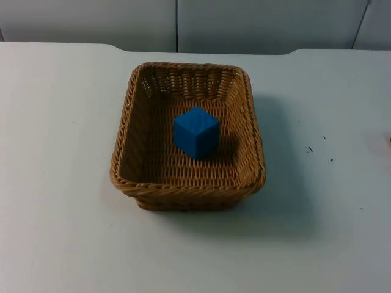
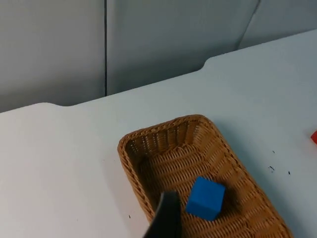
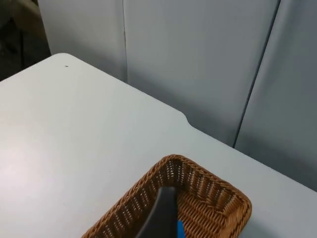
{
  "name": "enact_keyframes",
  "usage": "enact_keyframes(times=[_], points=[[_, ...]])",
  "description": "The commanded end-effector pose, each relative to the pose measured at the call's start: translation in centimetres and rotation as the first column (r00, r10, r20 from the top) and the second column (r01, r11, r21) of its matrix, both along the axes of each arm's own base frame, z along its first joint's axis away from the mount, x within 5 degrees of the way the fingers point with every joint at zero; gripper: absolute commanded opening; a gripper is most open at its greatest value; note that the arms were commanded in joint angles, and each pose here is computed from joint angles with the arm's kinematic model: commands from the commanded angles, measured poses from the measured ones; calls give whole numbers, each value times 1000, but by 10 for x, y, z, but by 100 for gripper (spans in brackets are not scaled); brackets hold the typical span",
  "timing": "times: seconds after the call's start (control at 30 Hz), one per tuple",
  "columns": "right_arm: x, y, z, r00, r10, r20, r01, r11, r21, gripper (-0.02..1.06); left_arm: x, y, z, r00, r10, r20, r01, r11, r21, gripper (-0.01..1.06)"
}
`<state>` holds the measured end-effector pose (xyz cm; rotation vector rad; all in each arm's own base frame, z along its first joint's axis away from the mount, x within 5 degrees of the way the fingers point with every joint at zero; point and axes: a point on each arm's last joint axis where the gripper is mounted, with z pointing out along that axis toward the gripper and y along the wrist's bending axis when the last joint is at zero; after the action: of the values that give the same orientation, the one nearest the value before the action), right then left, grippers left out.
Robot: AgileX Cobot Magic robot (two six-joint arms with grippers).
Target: Pick up the basket with the left hand and place the blue cube into the basket with the right hand.
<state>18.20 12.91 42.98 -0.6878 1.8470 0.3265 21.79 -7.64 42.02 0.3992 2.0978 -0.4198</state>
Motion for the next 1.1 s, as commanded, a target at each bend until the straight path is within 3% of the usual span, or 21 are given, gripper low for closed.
enact_keyframes(times=[0.0, 0.07, 0.37, 0.57, 0.7, 0.97, 1.07], points=[[-8, -4, -4, 1000, 10, 27, -11, 1000, 30, 77, -13, 5, -7, 999, 19, 32, -19, 1000, -1, 75], [-19, -11, -17, 999, 12, 37, -14, 998, 55, 77, -34, 12, -30, 997, 52, 57, -51, 999, -14, 75], [-44, -29, -70, 1000, 15, -2, -15, 1000, 20, 77, -88, 28, -90, 992, 97, 81, -95, 995, -29, 75], [-63, -42, -116, 997, 13, -76, -14, 1000, -22, 77, -121, 38, -106, 984, 95, 154, -96, 995, -6, 75], [-76, -50, -128, 995, 13, -104, -12, 1000, 7, 77, -138, 43, -105, 977, 86, 197, -90, 996, 9, 75], [-106, -71, -124, 995, 22, -102, -20, 1000, 22, 77, -170, 52, -108, 977, 103, 185, -106, 994, 4, 75], [-120, -81, -124, 995, 26, -99, -24, 999, 24, 77, -187, 61, -113, 972, 137, 191, -150, 987, 56, 75]])
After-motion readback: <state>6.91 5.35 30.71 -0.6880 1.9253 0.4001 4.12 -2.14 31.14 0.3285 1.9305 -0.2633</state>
